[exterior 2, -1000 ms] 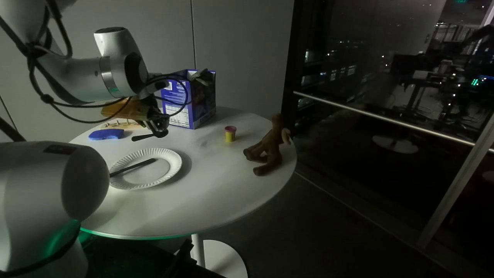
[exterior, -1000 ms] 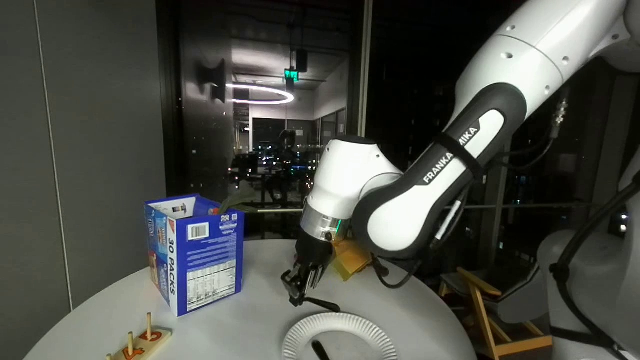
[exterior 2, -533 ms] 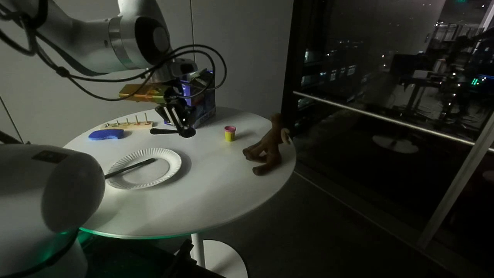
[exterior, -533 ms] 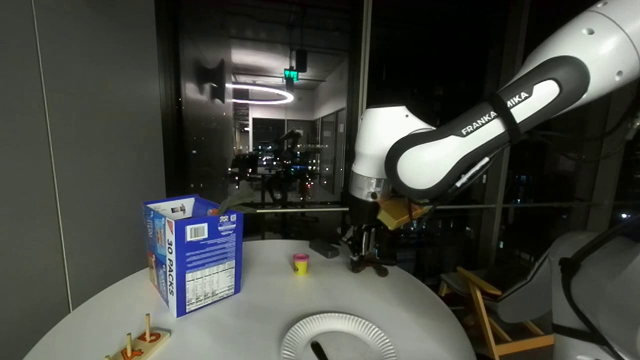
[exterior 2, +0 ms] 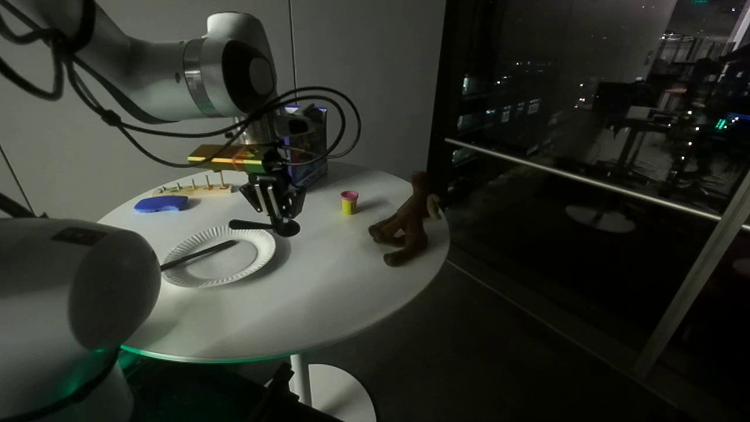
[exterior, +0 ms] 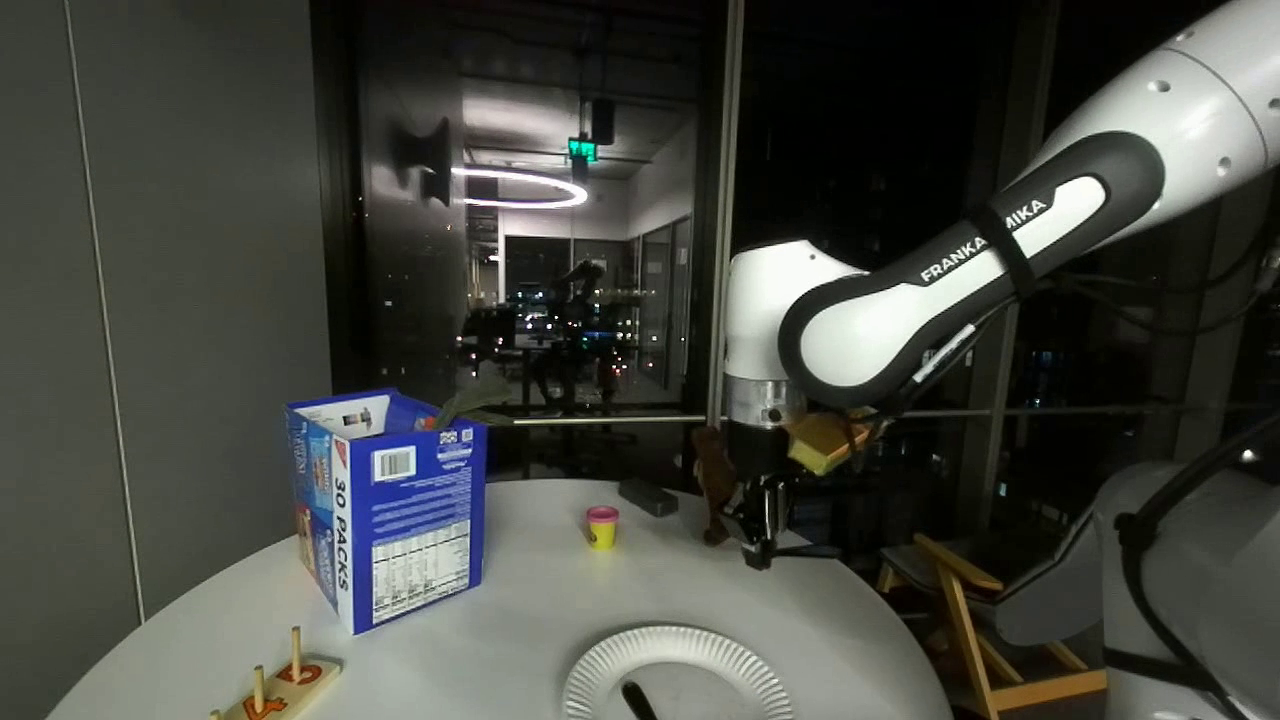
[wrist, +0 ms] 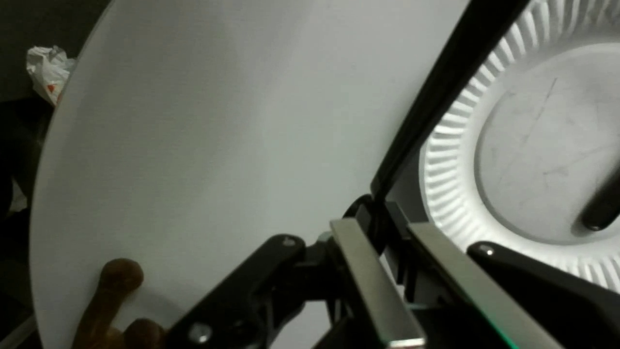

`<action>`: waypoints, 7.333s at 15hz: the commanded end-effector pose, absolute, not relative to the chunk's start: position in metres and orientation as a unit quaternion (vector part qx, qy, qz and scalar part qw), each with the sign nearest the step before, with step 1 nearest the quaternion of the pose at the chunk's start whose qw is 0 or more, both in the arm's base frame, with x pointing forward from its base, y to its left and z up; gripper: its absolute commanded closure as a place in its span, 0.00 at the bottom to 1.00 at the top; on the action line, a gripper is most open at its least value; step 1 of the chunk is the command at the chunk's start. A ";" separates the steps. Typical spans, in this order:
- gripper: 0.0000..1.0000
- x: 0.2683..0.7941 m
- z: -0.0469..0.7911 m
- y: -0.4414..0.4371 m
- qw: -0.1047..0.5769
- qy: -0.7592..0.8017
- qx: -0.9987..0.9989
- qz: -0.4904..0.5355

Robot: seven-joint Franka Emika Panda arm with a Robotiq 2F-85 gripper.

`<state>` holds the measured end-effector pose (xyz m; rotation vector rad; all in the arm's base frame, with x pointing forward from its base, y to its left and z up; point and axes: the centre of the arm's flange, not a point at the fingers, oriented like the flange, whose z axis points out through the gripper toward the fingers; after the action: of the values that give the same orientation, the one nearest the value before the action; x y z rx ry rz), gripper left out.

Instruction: Remove the spoon and knife from the white plate then place the radish from the blue box on the plate.

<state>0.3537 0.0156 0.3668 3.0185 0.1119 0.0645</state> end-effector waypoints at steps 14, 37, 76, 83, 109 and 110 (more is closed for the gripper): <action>0.05 0.343 0.341 0.013 0.047 0.076 0.996 0.020; 0.00 0.331 0.289 0.188 0.021 -0.021 0.997 0.073; 0.89 0.323 0.352 0.226 0.000 0.099 0.993 0.070; 0.89 0.345 0.358 0.203 0.056 0.288 0.955 0.029; 0.12 0.403 0.395 0.149 -0.044 0.710 0.697 -0.088; 0.04 0.404 0.397 0.149 -0.038 0.687 0.722 -0.076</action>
<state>0.3954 0.1477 0.3842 2.1778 2.3984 -0.2497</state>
